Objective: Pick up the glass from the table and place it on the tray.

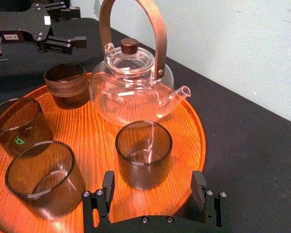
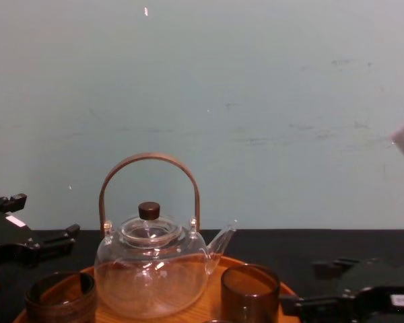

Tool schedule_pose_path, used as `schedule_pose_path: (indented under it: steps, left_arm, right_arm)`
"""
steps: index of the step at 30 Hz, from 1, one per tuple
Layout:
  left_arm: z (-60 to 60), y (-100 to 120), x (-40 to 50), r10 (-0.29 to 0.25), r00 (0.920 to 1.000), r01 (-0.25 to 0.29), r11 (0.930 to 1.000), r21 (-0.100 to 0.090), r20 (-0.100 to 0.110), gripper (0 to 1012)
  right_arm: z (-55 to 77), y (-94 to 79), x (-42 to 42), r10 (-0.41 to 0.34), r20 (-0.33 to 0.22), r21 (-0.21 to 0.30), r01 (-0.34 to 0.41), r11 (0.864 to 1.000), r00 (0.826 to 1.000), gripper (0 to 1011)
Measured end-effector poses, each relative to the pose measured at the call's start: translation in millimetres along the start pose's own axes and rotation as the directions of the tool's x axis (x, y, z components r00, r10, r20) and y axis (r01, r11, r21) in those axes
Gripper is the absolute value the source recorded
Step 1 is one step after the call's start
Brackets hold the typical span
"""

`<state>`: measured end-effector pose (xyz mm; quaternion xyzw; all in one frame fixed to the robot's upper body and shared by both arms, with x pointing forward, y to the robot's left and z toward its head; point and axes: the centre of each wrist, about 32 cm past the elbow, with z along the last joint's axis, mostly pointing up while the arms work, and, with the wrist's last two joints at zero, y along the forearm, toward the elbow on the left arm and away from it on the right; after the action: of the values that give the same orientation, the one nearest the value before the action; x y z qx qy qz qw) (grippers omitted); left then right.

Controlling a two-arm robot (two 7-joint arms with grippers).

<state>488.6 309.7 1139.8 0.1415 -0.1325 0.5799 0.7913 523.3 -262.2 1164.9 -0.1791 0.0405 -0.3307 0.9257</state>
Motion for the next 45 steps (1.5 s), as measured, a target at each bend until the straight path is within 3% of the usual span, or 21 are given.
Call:
schedule_pose_path:
  steps: [12, 19, 22, 25, 26, 30, 36, 39, 45]
  left_arm:
    - [0.0, 0.0, 0.0, 0.000, 1.0000, 0.000, 1.0000, 0.000, 0.000, 1001]
    - [0.0, 0.0, 0.0, 0.000, 1.0000, 0.000, 1.0000, 0.000, 0.000, 1001]
    - [0.0, 0.0, 0.0, 0.000, 1.0000, 0.000, 1.0000, 0.000, 0.000, 1001]
    - [0.0, 0.0, 0.0, 0.000, 1.0000, 0.000, 1.0000, 0.000, 0.000, 1001]
    - [0.0, 0.0, 0.0, 0.000, 1.0000, 0.000, 1.0000, 0.000, 0.000, 1001]
    - [0.0, 0.0, 0.0, 0.000, 1.0000, 0.000, 1.0000, 0.000, 0.000, 1001]
    - [0.0, 0.0, 0.0, 0.000, 1.0000, 0.000, 1.0000, 0.000, 0.000, 1001]
    - [0.0, 0.0, 0.0, 0.000, 1.0000, 0.000, 1.0000, 0.000, 0.000, 1001]
    - [0.0, 0.0, 0.0, 0.000, 1.0000, 0.000, 1.0000, 0.000, 0.000, 1001]
  right_arm:
    - [-9.7, -44.2, -1.6, -0.049, 0.002, 0.046, 0.048, 0.998, 0.999, 1002]
    - [-14.2, -60.0, -0.2, -0.127, -0.009, 0.104, 0.127, 0.986, 0.992, 1002]
    - [-16.8, -62.9, -1.1, -0.179, -0.020, 0.138, 0.180, 0.974, 0.984, 1002]
    - [-20.2, -62.3, -4.8, -0.265, -0.035, 0.180, 0.267, 0.947, 0.964, 1002]
    - [-20.2, -62.3, -4.8, -0.265, -0.035, 0.180, 0.267, 0.947, 0.964, 1002]
    - [-24.0, -56.5, -10.7, -0.348, -0.068, 0.205, 0.354, 0.913, 0.935, 1002]
    - [-30.9, -47.1, -15.0, -0.424, -0.098, 0.211, 0.435, 0.876, 0.901, 1002]
    - [-34.7, -42.2, -15.2, -0.452, -0.106, 0.202, 0.464, 0.862, 0.886, 1002]
    - [-40.5, -36.8, -13.1, -0.478, -0.113, 0.179, 0.491, 0.853, 0.871, 1002]
